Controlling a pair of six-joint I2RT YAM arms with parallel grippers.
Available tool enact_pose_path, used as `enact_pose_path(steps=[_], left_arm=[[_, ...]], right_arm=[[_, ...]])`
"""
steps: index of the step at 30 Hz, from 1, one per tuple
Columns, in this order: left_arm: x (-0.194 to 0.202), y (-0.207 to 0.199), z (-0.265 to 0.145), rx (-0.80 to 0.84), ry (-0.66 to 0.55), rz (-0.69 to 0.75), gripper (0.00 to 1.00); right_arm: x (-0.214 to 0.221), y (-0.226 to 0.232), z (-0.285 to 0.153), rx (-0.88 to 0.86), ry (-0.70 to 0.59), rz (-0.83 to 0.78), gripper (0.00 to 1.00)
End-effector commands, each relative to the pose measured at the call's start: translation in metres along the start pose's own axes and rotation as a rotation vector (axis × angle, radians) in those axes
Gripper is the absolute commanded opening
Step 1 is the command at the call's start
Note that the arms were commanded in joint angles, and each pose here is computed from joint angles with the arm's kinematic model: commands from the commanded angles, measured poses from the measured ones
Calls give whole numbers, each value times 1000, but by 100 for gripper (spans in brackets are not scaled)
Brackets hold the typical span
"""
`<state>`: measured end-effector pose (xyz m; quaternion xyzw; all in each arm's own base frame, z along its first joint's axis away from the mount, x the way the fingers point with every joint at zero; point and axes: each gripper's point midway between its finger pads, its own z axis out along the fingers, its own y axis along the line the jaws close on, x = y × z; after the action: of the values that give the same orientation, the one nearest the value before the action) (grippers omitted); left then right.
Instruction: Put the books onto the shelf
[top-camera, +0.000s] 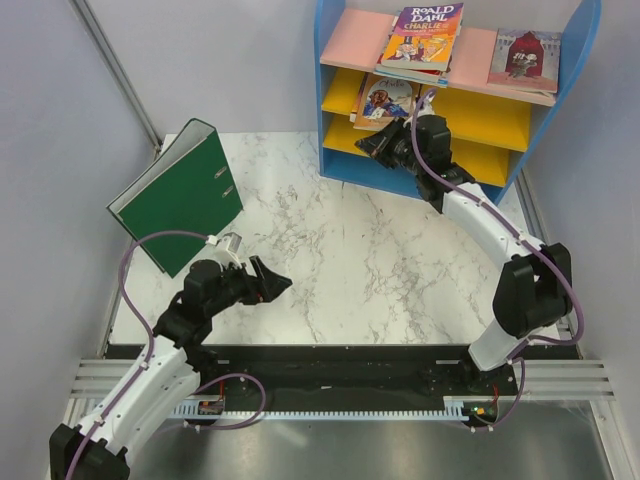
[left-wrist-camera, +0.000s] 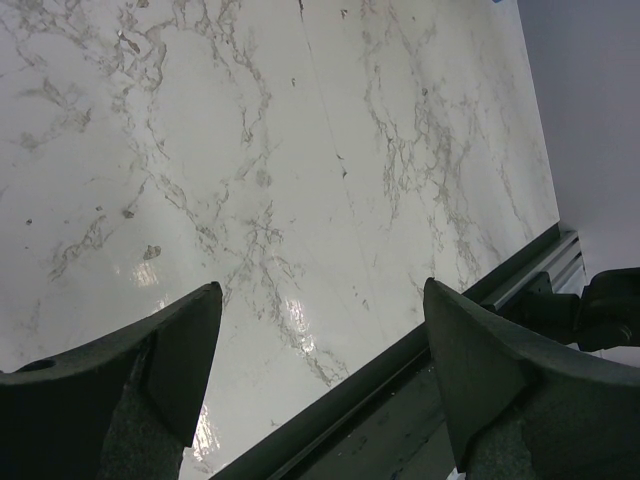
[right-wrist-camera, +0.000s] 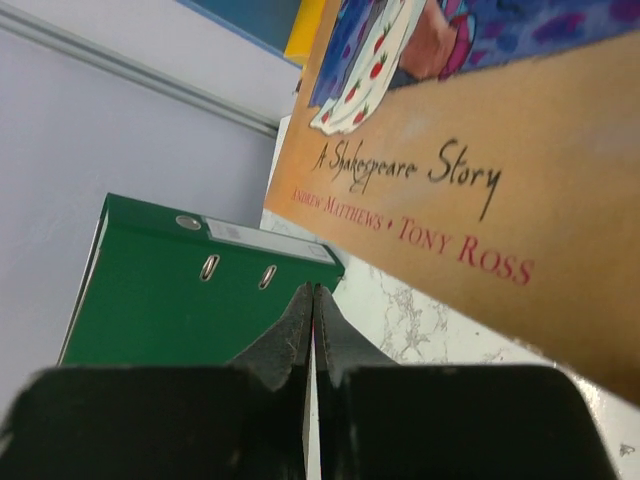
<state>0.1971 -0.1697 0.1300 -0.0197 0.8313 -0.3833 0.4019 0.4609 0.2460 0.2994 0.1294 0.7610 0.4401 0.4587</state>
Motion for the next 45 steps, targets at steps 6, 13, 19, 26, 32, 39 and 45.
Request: enact_pose_path(steps=[6,13,19,26,32,39,45], left_arm=[[2,-4,-1,21,4,-15,88],[2,-3,-1,15,6,-12,88],[2,-2,-2,9,4,-9,88],[1,-2,-2,9,4,-6,88],[1,-2,-3,8,3,-5,88],[2,-2,-3,9,6,-5,88],[3,-2,-3,9,10,-3,88]], right_arm=[[-37,13,15,40,-133,-66,6],[-41,12,22,58,-155,-74,6],[-45,8,27,74,-170,-82,7],[-53,11,31,77,-192,-85,8],[-54,13,34,72,-192,-82,8],[-50,9,34,74,-178,-83,9],[-47,8,31,72,-174,-89,9]])
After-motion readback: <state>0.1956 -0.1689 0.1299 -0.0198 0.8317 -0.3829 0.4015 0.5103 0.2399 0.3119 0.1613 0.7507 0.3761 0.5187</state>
